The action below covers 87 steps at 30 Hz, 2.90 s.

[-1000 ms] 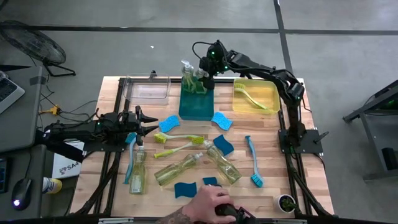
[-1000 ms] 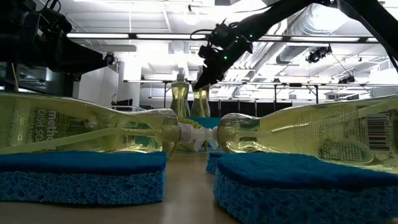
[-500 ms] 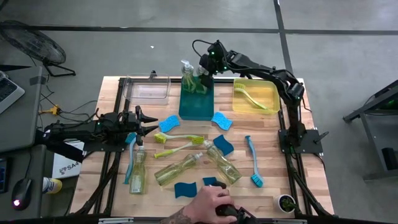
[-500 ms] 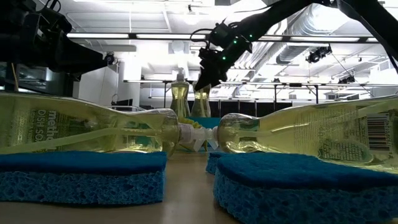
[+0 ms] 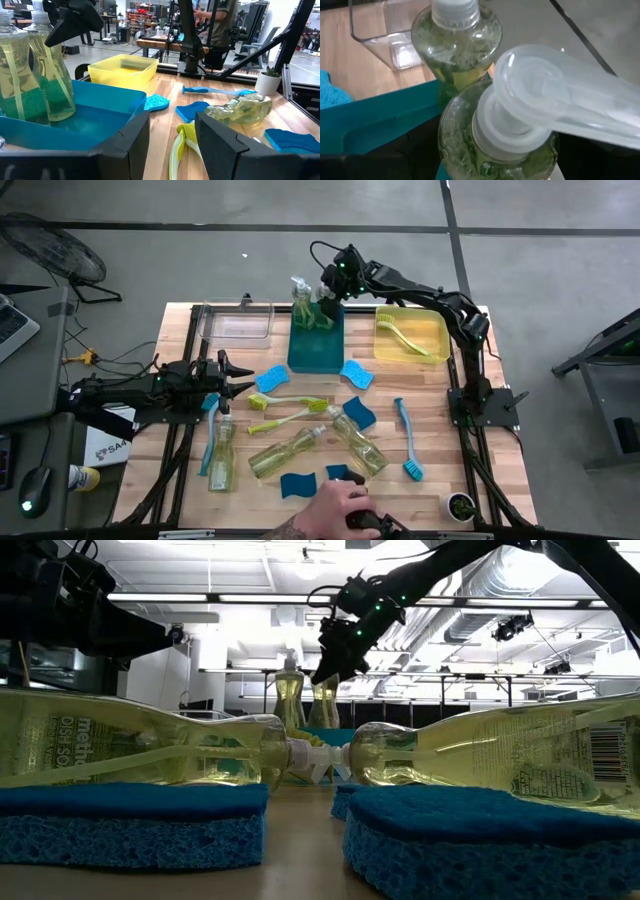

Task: Pick & Place Kitchen Sink Supplies
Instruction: Put the yellow soap dispenser into the blue bin, then put the blue dish brush into the yellow bin

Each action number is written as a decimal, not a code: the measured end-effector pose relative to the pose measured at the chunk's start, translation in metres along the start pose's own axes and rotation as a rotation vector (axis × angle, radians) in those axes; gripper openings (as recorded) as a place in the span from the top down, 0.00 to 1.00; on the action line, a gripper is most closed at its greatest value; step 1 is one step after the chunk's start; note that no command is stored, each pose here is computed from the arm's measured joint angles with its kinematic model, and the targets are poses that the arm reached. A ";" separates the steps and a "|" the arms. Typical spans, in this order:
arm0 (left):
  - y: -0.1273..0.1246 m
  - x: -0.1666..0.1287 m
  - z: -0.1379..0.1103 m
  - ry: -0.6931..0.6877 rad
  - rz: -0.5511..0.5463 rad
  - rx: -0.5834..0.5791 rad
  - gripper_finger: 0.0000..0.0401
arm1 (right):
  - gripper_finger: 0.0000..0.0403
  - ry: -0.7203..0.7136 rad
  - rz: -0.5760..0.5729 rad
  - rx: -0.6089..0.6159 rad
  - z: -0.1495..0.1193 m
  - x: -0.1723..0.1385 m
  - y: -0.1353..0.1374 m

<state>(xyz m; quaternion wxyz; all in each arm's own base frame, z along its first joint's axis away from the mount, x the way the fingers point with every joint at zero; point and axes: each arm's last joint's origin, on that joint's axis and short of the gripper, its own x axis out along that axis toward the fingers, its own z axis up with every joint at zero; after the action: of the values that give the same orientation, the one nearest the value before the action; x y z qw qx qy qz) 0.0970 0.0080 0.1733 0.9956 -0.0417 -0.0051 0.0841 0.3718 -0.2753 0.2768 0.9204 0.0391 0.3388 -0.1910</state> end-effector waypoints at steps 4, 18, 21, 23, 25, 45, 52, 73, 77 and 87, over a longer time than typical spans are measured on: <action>0.000 0.000 0.000 0.000 0.000 0.000 0.62 | 0.22 -0.020 -0.036 0.027 0.002 0.000 -0.001; 0.000 0.000 0.000 0.000 0.000 0.000 0.62 | 0.22 -0.017 -0.037 0.100 0.002 0.000 -0.001; 0.000 0.000 0.000 0.000 0.000 0.000 0.62 | 0.22 -0.011 -0.031 0.140 0.001 0.000 -0.001; 0.000 0.000 0.000 0.000 0.000 0.000 0.62 | 0.22 -0.008 -0.062 0.183 0.001 0.000 -0.001; 0.000 0.000 0.000 0.000 0.000 0.000 0.62 | 0.22 -0.005 -0.137 0.204 0.002 0.000 -0.001; 0.000 0.000 0.000 0.000 0.000 0.000 0.62 | 0.22 -0.009 -0.019 0.166 0.004 0.002 0.011; 0.000 0.000 0.000 -0.001 0.000 0.000 0.62 | 0.22 -0.001 -0.007 0.196 0.004 -0.003 0.011; 0.000 0.000 0.000 0.000 0.000 0.000 0.62 | 0.14 0.052 -0.055 0.243 0.005 -0.022 0.013; 0.000 0.000 0.000 0.000 0.000 0.000 0.62 | 0.14 0.089 -0.034 0.258 0.004 -0.031 0.016; 0.000 0.000 0.000 0.000 0.000 0.000 0.62 | 0.14 0.185 -0.031 0.307 0.002 -0.054 0.030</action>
<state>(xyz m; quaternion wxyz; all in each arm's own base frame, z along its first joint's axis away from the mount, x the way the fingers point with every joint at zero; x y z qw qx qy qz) 0.0970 0.0079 0.1732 0.9956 -0.0416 -0.0052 0.0839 0.3468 -0.2309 0.3108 0.8656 0.1914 0.3892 -0.2503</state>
